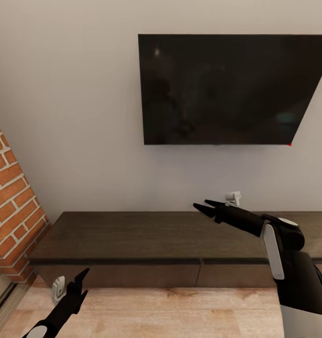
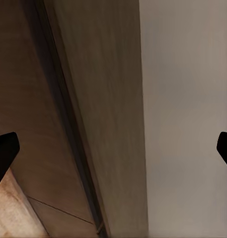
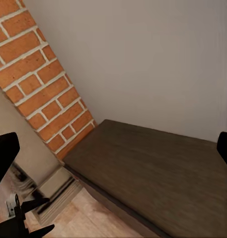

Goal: Place each of the two pumpkins and all three candles from the living room inside a cabinet in the living room (use any cabinet), then make sure every cabinet is closed, and position the cauldron so it is next to a table in the living room.

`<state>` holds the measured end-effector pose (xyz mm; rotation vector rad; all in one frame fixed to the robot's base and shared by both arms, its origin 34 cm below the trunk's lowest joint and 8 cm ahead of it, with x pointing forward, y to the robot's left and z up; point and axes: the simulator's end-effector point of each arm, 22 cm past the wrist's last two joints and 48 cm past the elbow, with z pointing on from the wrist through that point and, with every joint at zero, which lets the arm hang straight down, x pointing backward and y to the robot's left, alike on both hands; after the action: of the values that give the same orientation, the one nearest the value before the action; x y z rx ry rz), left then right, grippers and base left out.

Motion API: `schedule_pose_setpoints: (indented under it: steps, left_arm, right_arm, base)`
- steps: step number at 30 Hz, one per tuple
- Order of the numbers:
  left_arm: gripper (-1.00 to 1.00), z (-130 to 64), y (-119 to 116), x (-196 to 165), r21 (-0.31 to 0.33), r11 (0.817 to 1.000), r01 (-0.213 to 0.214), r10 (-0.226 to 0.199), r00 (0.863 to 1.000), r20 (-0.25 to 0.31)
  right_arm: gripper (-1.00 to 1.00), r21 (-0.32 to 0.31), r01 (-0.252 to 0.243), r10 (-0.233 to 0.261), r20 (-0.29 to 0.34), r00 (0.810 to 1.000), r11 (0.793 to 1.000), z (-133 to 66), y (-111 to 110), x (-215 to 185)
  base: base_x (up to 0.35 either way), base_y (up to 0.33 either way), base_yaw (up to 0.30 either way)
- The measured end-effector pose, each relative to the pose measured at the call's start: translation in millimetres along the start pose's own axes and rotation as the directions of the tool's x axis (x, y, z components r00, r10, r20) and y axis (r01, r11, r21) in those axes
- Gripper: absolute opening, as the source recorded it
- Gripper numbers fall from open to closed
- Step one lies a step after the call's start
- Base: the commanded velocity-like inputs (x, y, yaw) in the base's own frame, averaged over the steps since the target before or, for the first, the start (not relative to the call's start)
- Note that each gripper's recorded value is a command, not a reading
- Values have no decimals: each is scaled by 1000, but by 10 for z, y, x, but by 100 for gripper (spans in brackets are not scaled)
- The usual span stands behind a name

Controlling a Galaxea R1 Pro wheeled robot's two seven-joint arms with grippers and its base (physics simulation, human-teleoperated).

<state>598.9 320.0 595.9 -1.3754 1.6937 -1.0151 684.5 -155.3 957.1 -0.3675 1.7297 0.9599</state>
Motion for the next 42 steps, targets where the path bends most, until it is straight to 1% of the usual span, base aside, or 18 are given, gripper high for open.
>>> schedule_pose_setpoints:
  steps: [14,19,22,23,24,27,28,31,32,33,34,35,36,40,41,42]
  left_arm:
    - [100,91,269,50,-4,1000,-7,7,1000,-5]
    - [100,122,374,59,-9,1000,-11,11,1000,-5]
    - [100,139,448,62,-16,1000,-13,13,1000,-5]
    - [100,144,473,64,-18,1000,-13,13,1000,-6]
    - [100,147,518,72,-25,1000,-14,14,1000,-9]
    - [100,165,579,85,-25,1000,-14,14,1000,-12]
    - [100,171,596,92,-23,1000,-8,8,1000,-13]
    - [100,187,647,91,-19,1000,-2,2,1000,-11]
    - [100,191,682,86,-25,1000,1,-1,1000,-9]
    - [100,196,706,87,-26,1000,2,-2,1000,-8]
    - [100,201,732,88,-28,1000,3,-3,1000,-7]
    - [100,201,783,91,-35,999,6,-6,1000,-6]
    - [100,203,827,95,-40,999,8,-8,1000,-6]
    - [100,211,996,116,-58,998,20,-20,1000,-4]
    - [100,215,1024,115,-60,998,21,-22,1000,-2]
    - [100,220,1055,95,-60,998,22,-21,1000,12]
  right_arm:
    - [100,21,1,-2,35,999,1000,-78,-181,173]
    - [100,46,-23,20,62,998,999,-179,-319,233]
    - [100,43,-29,26,67,997,999,-197,-343,266]
    - [100,42,-34,31,66,997,999,-199,-349,283]
    - [100,37,-70,68,46,997,997,-187,-345,329]
    - [100,39,-76,74,41,996,996,-191,-369,392]
    - [100,41,-85,84,34,996,996,-178,-373,426]
    - [100,42,-93,92,29,995,995,-179,-395,484]
    - [100,58,-111,110,20,994,992,-172,-431,489]
    - [100,72,-114,113,19,993,991,-174,-468,505]
    - [100,91,-115,114,19,993,989,-177,-512,522]
    - [100,134,-117,116,19,993,984,-186,-610,542]
    - [100,156,-118,116,20,993,981,-193,-662,560]
    - [100,238,-117,113,27,993,964,-227,-854,606]
    - [100,246,-116,113,29,993,962,-232,-877,618]
    - [100,263,-116,112,31,993,958,-240,-918,629]
  base:
    - [0,0,0]
    - [0,0,26]
    - [0,0,157]
    - [0,0,245]
    - [0,0,245]
    - [0,0,259]
    - [0,0,286]
    - [0,0,284]
    - [0,0,261]
    - [0,0,241]
    - [0,0,200]
    - [0,0,182]
    - [0,0,167]
    - [0,0,124]
    - [0,0,45]
    - [0,0,29]
